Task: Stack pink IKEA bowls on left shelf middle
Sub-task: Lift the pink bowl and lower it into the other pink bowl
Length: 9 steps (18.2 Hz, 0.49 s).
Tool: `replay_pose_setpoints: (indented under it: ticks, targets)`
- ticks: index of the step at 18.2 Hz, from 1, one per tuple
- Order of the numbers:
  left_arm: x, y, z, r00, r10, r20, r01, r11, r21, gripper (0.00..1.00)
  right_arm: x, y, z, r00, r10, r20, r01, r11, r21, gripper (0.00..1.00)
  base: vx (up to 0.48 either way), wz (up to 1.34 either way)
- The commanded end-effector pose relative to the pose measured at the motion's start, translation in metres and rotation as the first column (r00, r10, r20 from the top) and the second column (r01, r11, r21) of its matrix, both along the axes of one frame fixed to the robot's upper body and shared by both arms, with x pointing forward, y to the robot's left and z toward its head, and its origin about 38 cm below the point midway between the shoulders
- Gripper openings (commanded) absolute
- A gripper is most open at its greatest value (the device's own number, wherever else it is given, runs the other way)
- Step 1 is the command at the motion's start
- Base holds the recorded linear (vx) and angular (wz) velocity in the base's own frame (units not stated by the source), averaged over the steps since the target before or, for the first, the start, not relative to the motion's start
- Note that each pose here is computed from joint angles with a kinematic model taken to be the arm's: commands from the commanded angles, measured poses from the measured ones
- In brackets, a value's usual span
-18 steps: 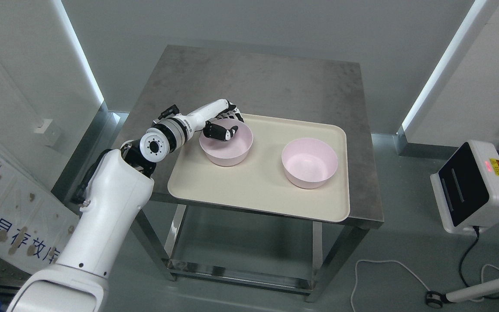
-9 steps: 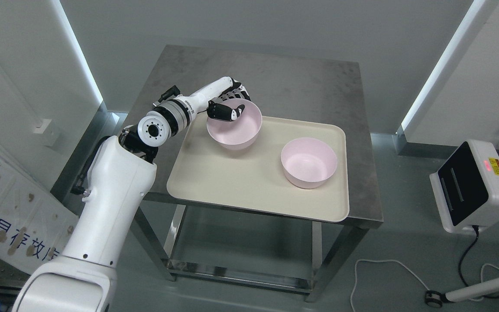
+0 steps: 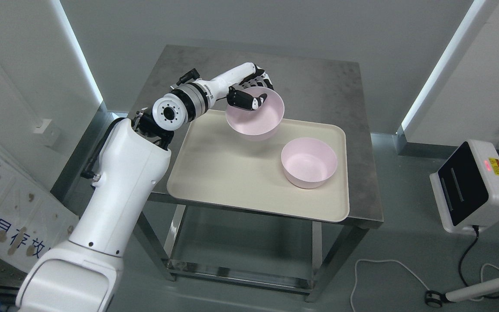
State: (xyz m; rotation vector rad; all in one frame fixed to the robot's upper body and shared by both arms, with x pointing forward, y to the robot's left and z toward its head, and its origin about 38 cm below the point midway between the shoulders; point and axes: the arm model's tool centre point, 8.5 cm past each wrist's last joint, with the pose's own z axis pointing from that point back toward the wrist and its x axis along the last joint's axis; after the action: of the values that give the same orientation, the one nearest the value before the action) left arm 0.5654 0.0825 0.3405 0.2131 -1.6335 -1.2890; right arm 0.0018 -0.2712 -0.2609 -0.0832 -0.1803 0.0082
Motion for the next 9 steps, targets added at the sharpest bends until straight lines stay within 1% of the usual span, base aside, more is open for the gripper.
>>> replay_pose_setpoints:
  ticks: [1,3,6,9]
  targets:
    - [-0.031,-0.077,-0.024,0.983,-0.182,-0.019,0.182,0.959,0.216,0.01,0.000,-0.011,0.001,1.000,-0.001,-0.001,0.001,1.000,-0.019,1.00,0.000,0.00]
    - [-0.034,-0.085,-0.025,0.980,-0.200,-0.019,0.198,0.949,0.245,0.01,0.000,-0.012,0.001,1.000,-0.002,-0.001,0.002,1.000,-0.019,1.00,0.000,0.00]
    - [-0.037,-0.094,-0.015,0.973,-0.223,-0.049,0.229,0.952,0.204,0.01,0.000,-0.012,0.001,1.000,-0.002,-0.001,0.002,1.000,-0.019,1.00,0.000,0.00]
    - [-0.041,-0.101,-0.024,0.971,-0.232,-0.059,0.239,0.946,0.217,0.01,0.000,-0.011,0.001,1.000,-0.001,-0.001,0.001,1.000,-0.019,1.00,0.000,0.00]
